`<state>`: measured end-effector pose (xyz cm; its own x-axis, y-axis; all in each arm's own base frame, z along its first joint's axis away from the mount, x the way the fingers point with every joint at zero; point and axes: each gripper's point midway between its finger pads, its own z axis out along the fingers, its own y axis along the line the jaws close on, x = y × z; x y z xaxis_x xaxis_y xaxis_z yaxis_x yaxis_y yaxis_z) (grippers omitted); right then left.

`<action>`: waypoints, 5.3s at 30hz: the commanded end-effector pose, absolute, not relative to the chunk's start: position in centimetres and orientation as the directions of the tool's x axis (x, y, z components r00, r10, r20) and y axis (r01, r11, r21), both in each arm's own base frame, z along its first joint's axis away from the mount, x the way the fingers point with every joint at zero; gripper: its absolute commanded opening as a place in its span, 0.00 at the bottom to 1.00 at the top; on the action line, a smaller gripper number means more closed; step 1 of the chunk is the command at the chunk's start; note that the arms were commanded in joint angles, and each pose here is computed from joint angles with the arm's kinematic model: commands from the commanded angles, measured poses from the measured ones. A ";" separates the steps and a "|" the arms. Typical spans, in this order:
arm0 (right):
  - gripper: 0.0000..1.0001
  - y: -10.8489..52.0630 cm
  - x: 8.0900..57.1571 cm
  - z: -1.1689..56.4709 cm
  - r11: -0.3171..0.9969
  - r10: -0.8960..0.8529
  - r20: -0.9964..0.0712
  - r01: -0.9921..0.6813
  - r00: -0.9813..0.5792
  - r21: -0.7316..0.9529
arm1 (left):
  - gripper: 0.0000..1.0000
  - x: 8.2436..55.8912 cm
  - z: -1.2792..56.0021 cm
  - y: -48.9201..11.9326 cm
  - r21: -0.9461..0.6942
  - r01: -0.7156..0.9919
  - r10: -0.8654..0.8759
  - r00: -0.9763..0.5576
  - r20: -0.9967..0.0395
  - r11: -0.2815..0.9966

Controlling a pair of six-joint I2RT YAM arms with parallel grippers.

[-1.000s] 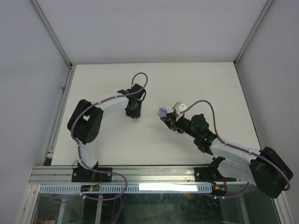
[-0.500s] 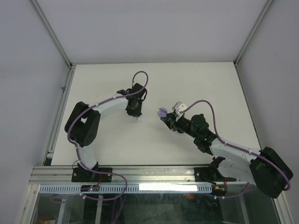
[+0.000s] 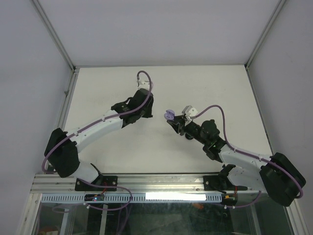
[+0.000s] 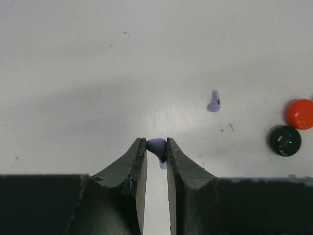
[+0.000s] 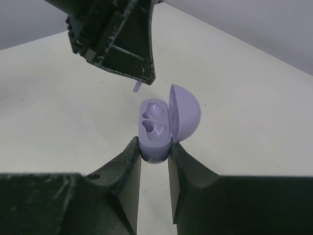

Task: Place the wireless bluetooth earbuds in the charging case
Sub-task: Place the earbud in the charging case, then pick up the earbud from the center of the board.

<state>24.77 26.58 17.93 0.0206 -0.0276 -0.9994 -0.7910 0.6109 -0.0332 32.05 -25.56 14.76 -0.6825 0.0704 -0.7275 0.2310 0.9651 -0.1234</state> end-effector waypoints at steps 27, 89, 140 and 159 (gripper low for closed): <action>0.00 27.5 23.7 25.0 0.591 0.201 -0.963 -0.806 0.180 -0.027 | 0.09 25.1 31.1 -33.1 -0.200 0.630 -0.207 -0.065 -0.976 0.750; 0.00 17.0 27.3 21.1 0.927 0.090 -0.979 -0.376 0.180 0.016 | 0.55 30.4 22.2 -34.7 -0.273 0.530 -0.030 -0.422 -0.906 0.803; 0.00 13.2 27.8 20.5 0.971 0.121 -0.974 -0.226 0.193 0.076 | 0.35 29.3 5.3 -39.2 -0.253 0.719 0.456 -0.631 -0.628 0.647; 0.00 13.4 27.8 20.4 0.968 0.123 -0.976 -0.238 0.180 0.078 | 0.38 25.0 6.9 -36.7 -0.203 0.866 0.632 -0.477 -0.611 0.457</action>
<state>27.72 13.56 18.52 0.1361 0.0696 -0.9882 -0.2417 0.9697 0.0350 26.00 -36.34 3.37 -0.5676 0.6193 -0.5424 0.8066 0.5502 -0.2159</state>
